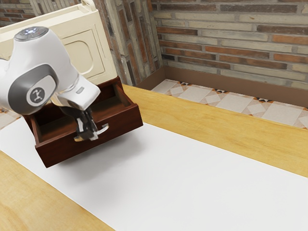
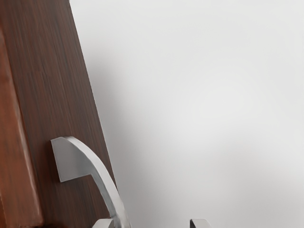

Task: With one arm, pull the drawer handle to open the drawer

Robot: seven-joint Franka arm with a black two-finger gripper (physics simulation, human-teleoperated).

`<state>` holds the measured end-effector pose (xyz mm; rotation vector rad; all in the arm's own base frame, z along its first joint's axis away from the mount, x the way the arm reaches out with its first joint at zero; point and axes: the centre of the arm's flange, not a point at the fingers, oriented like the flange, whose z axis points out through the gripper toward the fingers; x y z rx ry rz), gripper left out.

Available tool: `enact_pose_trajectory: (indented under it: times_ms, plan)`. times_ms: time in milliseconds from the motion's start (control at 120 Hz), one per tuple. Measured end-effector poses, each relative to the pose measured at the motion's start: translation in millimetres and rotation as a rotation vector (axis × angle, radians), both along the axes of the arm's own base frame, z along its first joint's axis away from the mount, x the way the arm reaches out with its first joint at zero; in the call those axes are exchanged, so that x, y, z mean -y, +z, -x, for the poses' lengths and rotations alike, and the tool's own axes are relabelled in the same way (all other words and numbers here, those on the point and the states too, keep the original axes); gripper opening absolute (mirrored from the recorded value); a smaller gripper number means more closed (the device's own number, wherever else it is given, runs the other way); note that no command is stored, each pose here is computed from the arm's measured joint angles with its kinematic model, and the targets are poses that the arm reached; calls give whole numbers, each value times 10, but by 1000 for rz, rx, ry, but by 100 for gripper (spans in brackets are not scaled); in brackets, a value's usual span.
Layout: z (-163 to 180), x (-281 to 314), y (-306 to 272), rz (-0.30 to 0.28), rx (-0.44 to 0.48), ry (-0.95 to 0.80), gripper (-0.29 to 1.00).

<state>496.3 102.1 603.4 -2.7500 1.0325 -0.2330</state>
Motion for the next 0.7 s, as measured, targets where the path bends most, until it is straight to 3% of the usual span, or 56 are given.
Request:
enact_pose_trajectory:
  times_ms: [117,258,367,700]
  plan:
    - [27,89,500,17,12,1,47]
    - [39,255,1097,51,-17,1,58]
    - [153,449,1305,87,-72,4,63]
    - [333,735,1332,106,-187,17,69]
